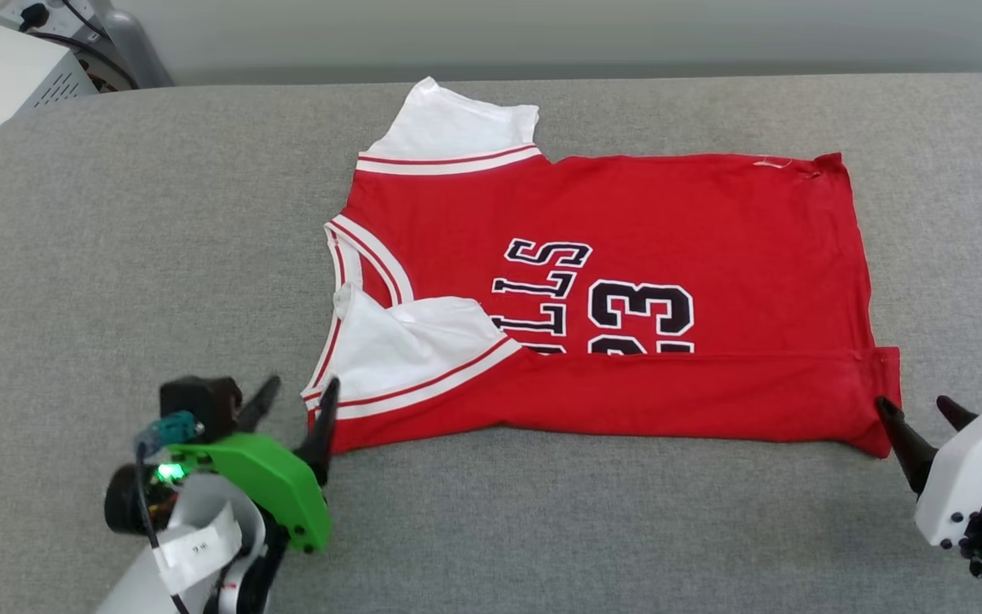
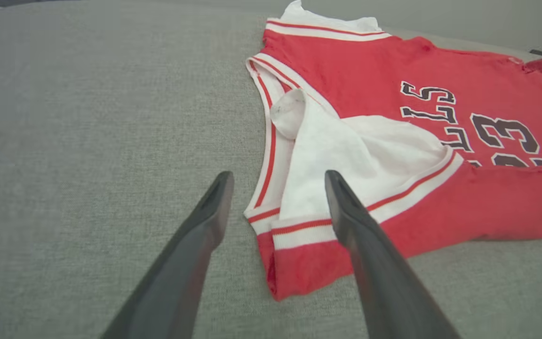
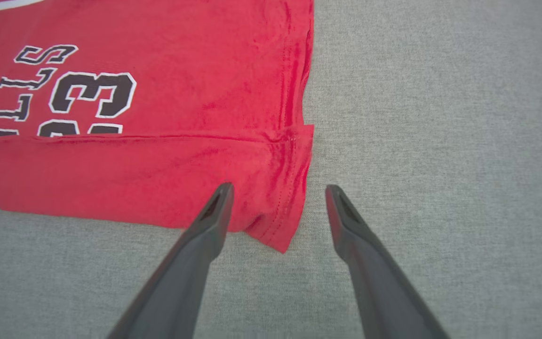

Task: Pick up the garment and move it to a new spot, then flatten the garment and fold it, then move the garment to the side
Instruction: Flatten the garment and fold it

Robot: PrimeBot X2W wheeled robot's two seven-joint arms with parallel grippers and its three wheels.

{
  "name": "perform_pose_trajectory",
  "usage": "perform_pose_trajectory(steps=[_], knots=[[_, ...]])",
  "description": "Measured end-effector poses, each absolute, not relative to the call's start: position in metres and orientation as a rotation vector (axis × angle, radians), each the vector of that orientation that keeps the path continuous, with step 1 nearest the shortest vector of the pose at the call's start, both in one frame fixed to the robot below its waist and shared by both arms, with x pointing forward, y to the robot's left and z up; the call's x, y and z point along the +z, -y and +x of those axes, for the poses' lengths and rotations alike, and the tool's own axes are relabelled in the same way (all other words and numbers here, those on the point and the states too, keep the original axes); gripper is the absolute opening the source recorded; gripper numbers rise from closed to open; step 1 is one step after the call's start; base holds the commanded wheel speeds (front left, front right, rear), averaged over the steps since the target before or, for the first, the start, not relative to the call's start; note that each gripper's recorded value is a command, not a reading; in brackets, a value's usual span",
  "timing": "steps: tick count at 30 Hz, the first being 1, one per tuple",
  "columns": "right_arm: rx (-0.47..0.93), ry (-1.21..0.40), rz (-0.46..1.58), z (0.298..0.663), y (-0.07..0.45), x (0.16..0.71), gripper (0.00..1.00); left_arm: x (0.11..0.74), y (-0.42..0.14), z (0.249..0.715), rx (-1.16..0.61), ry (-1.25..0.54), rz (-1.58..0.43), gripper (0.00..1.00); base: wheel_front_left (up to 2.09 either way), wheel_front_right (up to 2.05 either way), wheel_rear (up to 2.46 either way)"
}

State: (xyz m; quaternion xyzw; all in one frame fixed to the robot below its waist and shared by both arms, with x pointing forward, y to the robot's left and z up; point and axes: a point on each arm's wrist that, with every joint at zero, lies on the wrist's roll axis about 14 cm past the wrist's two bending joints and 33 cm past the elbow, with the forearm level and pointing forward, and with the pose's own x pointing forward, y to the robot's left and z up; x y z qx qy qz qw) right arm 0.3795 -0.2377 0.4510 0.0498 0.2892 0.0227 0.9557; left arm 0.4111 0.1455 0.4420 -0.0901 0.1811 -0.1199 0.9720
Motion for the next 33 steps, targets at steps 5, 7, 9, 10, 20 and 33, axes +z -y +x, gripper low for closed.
perform_pose_trajectory(steps=[5, 7, 9, 10, 20, 33], knots=[[0.022, -0.586, 0.124, 0.376, 0.233, 0.451, 1.00, 0.422, -0.132, 0.395, -0.291, -0.505, -0.177, 1.00, 0.00, 0.00, 0.00], [0.020, -0.591, 0.129, 0.375, 0.230, 0.450, 1.00, 0.418, -0.133, 0.394, -0.294, -0.536, -0.149, 1.00, 0.00, 0.00, 0.00], [0.019, -0.591, 0.132, 0.374, 0.229, 0.449, 1.00, 0.413, -0.134, 0.395, -0.283, -0.560, -0.137, 1.00, 0.00, 0.00, 0.00], [0.017, -0.591, 0.135, 0.374, 0.229, 0.449, 1.00, 0.410, -0.135, 0.396, -0.276, -0.569, -0.127, 1.00, 0.00, 0.00, 0.00], [0.003, -0.621, 0.138, 0.369, 0.230, 0.439, 1.00, 0.376, -0.149, 0.396, -0.212, -0.695, -0.029, 1.00, 0.00, 0.00, 0.00], [0.008, -0.629, 0.070, 0.372, 0.238, 0.442, 1.00, 0.381, -0.135, 0.393, -0.273, -0.702, -0.104, 0.00, 0.00, 0.00, 0.00]])
